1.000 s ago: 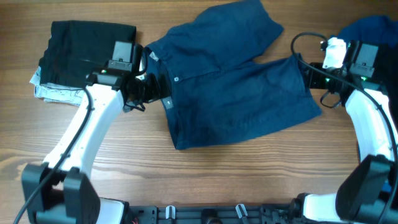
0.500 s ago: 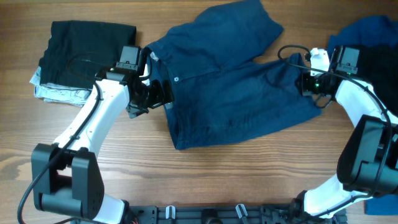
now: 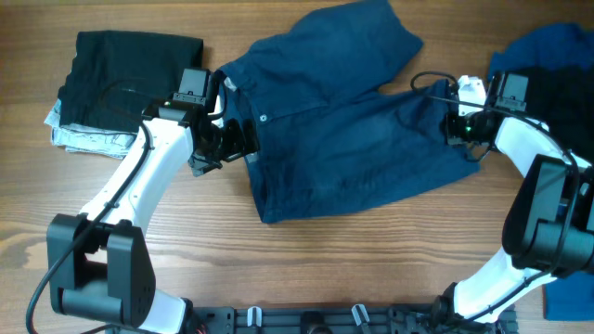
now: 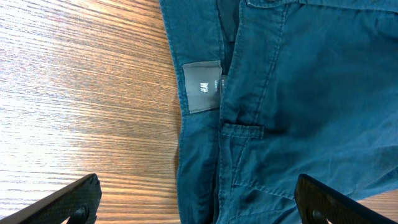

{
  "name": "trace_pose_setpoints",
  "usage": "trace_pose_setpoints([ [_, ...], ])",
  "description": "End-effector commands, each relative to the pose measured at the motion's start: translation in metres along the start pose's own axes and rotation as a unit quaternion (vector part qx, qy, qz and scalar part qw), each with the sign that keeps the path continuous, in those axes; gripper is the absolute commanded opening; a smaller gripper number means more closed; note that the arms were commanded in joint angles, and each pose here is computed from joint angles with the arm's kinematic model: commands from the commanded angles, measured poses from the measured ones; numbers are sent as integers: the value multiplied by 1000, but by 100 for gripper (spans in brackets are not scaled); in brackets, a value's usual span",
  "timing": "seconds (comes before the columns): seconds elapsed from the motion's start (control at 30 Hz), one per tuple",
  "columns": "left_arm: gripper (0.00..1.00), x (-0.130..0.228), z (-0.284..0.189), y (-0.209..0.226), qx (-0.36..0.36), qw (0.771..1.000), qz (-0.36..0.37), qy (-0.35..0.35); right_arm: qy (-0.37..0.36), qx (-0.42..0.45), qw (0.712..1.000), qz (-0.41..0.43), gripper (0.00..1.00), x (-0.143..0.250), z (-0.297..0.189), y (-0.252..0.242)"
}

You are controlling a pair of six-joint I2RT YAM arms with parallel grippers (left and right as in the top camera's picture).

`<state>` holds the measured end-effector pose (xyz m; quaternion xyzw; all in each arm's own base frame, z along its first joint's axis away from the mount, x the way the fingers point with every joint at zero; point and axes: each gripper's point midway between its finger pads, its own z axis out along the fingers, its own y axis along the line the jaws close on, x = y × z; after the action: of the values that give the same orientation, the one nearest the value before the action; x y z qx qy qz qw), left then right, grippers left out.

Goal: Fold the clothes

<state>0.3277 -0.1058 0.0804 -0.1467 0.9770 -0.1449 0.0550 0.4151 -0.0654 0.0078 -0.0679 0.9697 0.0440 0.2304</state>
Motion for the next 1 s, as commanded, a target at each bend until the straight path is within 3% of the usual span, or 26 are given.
trace_pose_setpoints([
  [0.0,100,3,3,0,7,1000,-2,10,3,2,1000,3,20,4,5,-2],
  [0.13,72,10,3,-11,31,999,1,27,-1,3,1000,11,4,2,4,-2],
  [0.23,47,13,4,-15,33,999,8,28,-6,5,1000,29,4,0,4,-3],
  [0.3,39,17,5,-20,38,999,14,33,-5,5,1000,29,4,0,4,-3],
  [0.5,36,29,10,-34,34,998,42,38,-5,5,999,36,4,0,4,-3],
  [0.8,51,29,41,-29,38,998,33,33,-8,5,999,43,4,-1,4,-3],
  [0.97,45,22,61,-29,48,998,38,20,-8,5,999,43,4,-1,4,-4],
])
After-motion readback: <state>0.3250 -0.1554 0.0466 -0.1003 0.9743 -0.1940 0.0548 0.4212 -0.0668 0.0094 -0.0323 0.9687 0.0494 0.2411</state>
